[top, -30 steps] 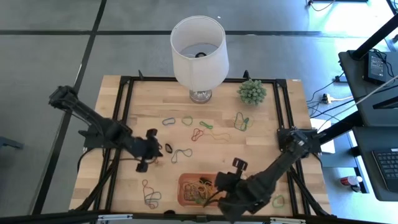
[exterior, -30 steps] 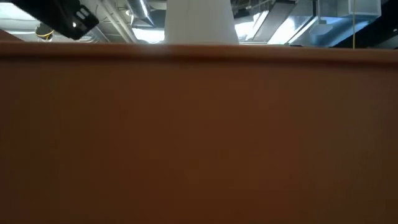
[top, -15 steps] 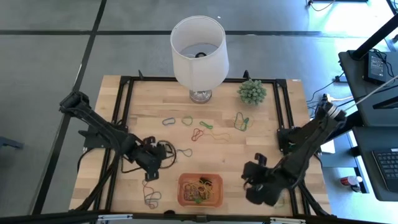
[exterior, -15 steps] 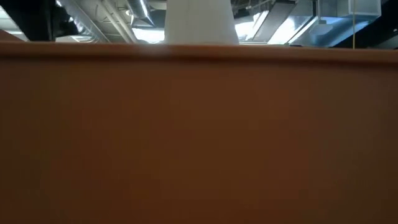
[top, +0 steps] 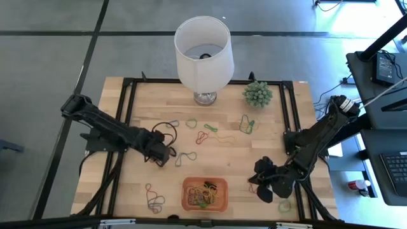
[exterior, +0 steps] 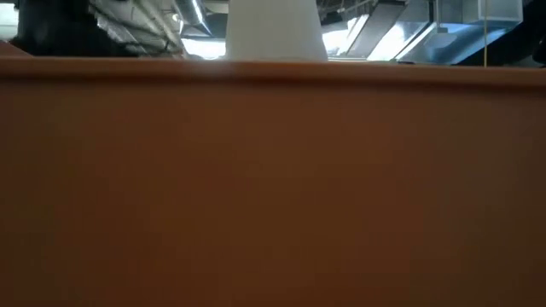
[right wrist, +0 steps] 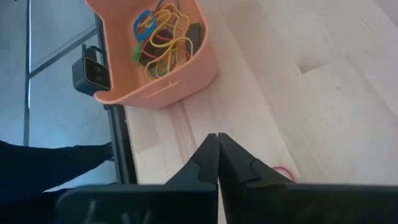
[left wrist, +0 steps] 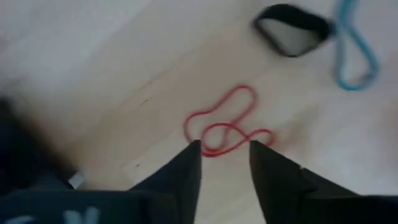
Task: Pick and place rubber bands into bin
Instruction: Put the red rubber band into the orange bin
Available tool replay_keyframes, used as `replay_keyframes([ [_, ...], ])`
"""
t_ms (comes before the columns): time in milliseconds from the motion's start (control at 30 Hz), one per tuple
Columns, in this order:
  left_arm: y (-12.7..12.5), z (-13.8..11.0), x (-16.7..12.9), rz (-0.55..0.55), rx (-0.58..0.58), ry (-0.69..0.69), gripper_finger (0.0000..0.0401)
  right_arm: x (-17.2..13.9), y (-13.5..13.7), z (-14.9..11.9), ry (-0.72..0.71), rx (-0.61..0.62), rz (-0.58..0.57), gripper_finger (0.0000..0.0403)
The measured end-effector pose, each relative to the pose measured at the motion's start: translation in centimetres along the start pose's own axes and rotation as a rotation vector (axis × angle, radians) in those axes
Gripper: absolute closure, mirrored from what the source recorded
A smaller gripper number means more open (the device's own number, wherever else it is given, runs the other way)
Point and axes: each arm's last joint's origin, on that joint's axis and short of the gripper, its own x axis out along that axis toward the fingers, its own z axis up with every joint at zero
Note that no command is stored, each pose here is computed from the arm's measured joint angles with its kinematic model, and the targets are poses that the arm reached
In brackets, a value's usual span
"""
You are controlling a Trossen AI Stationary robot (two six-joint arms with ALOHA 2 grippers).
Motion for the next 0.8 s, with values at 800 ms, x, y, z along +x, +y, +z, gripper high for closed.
replay_keyframes([
  [800,2.0,-3.0,6.7,-0.062,-0.247,0.032,0.0346,0.0,0.0,-0.1,0.009,-0.057,0.003,0.0397],
])
